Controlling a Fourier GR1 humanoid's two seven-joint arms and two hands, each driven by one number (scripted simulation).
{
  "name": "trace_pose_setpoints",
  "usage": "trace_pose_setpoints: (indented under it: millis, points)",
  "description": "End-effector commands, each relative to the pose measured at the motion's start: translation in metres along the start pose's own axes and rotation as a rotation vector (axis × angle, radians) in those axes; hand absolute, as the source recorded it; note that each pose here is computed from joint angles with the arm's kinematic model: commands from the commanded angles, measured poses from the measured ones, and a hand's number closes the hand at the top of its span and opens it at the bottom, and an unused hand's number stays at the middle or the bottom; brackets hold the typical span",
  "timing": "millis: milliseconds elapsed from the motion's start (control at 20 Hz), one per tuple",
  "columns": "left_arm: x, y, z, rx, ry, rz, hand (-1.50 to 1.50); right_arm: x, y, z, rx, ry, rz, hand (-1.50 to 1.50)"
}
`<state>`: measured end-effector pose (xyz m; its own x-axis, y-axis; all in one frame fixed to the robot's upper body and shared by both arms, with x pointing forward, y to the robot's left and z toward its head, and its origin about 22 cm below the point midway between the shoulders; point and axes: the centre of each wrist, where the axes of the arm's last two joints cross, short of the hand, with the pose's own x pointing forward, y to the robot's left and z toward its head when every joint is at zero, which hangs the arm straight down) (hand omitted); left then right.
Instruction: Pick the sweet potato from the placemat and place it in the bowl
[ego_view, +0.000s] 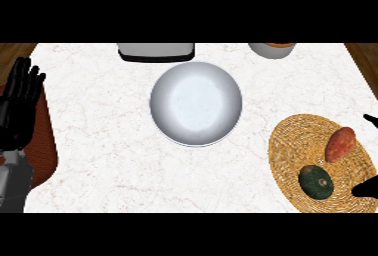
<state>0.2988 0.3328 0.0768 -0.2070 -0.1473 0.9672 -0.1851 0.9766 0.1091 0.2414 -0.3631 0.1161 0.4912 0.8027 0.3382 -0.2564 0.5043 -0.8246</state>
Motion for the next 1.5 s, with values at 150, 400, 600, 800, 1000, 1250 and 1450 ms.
trace_pose_setpoints:
  millis: [150,400,600,800,1000,1250,1450]
  points:
    - [0.009,0.000,0.016,0.000,-0.002,-0.014,0.00,-0.020,0.011,-0.027,-0.012,-0.003,-0.005,-1.50]
    - [0.004,0.000,0.005,0.002,0.004,-0.001,0.00,-0.042,0.025,-0.019,-0.016,-0.071,-0.007,-1.50]
    - [0.022,0.004,-0.002,0.003,-0.001,-0.006,0.00,-0.029,0.017,-0.044,-0.011,-0.088,0.001,-1.50]
    - [0.011,0.013,0.010,0.005,-0.001,-0.009,0.00,-0.040,0.036,-0.046,0.014,-0.044,0.012,-1.50]
    - [0.018,-0.021,0.001,-0.018,0.001,0.017,0.00,-0.029,0.038,-0.064,0.018,-0.046,0.026,-1.50]
    - [0.023,-0.005,0.004,-0.015,-0.004,-0.003,0.00,-0.026,0.049,-0.081,0.027,-0.036,0.012,-1.50]
    - [-0.003,-0.002,0.013,-0.004,-0.004,-0.003,0.00,-0.036,0.049,-0.073,0.053,-0.002,0.026,-1.50]
